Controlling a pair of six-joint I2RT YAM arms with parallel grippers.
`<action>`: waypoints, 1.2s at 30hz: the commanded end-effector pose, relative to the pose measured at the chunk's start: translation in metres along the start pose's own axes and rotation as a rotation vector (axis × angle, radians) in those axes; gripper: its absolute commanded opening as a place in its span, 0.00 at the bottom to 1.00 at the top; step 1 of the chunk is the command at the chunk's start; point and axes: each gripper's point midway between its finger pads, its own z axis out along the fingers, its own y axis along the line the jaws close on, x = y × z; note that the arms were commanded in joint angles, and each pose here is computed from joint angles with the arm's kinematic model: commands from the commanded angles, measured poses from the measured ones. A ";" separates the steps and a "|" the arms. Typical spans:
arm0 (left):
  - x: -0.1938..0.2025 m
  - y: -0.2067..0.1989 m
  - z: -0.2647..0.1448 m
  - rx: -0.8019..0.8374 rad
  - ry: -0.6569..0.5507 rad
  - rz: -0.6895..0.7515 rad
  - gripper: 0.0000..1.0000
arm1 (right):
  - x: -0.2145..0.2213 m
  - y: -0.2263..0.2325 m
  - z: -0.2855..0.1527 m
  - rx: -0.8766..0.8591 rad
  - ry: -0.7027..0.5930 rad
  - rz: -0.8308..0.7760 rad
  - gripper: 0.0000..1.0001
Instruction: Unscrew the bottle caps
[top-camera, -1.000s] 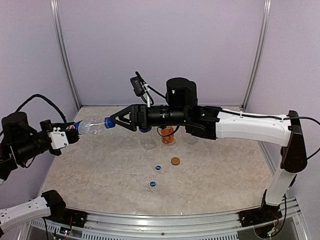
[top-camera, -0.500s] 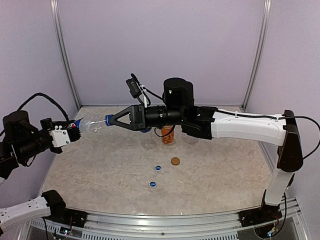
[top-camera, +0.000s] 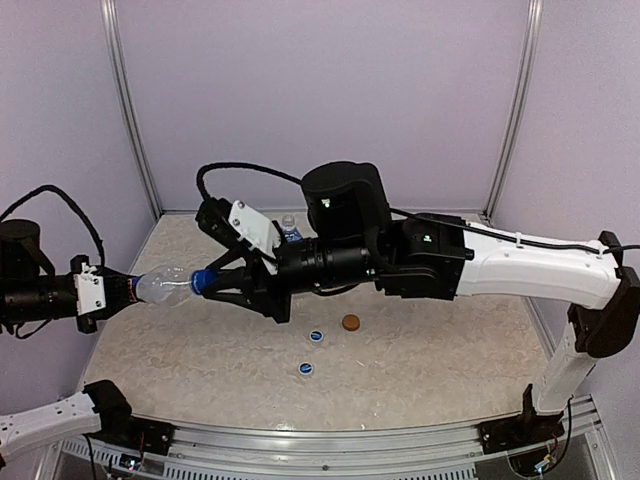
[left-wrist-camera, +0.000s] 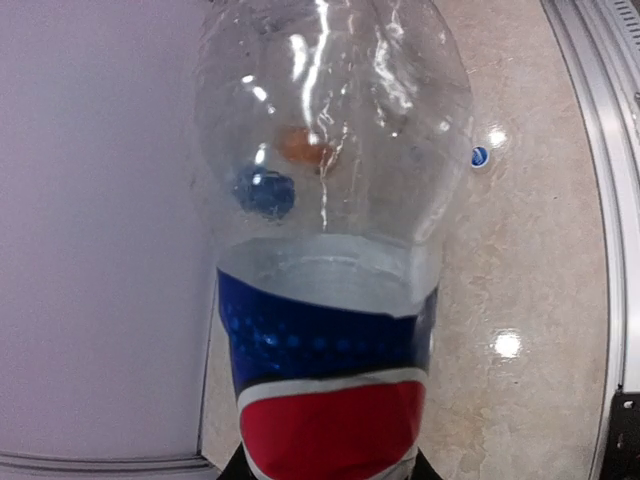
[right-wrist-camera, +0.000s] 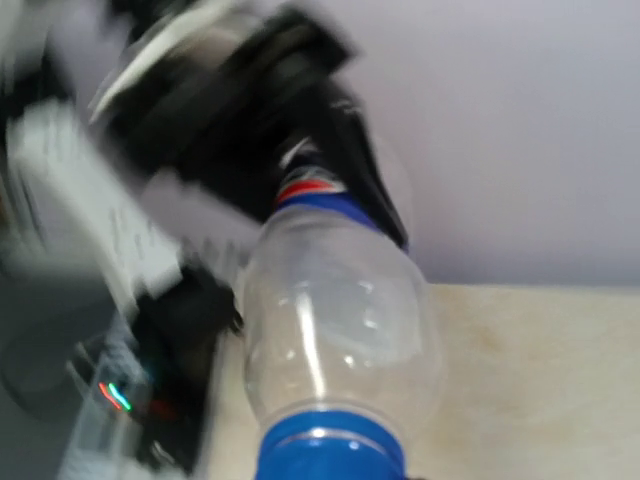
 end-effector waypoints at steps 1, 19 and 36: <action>0.000 -0.077 -0.008 0.391 -0.014 -0.143 0.25 | 0.040 0.034 -0.005 0.086 0.181 -0.651 0.00; 0.007 -0.085 -0.003 0.424 0.016 -0.147 0.25 | 0.027 0.061 0.000 0.382 0.285 -1.445 0.00; 0.012 -0.059 0.012 0.264 0.034 -0.176 0.23 | 0.018 0.005 -0.084 0.526 0.099 -0.814 0.00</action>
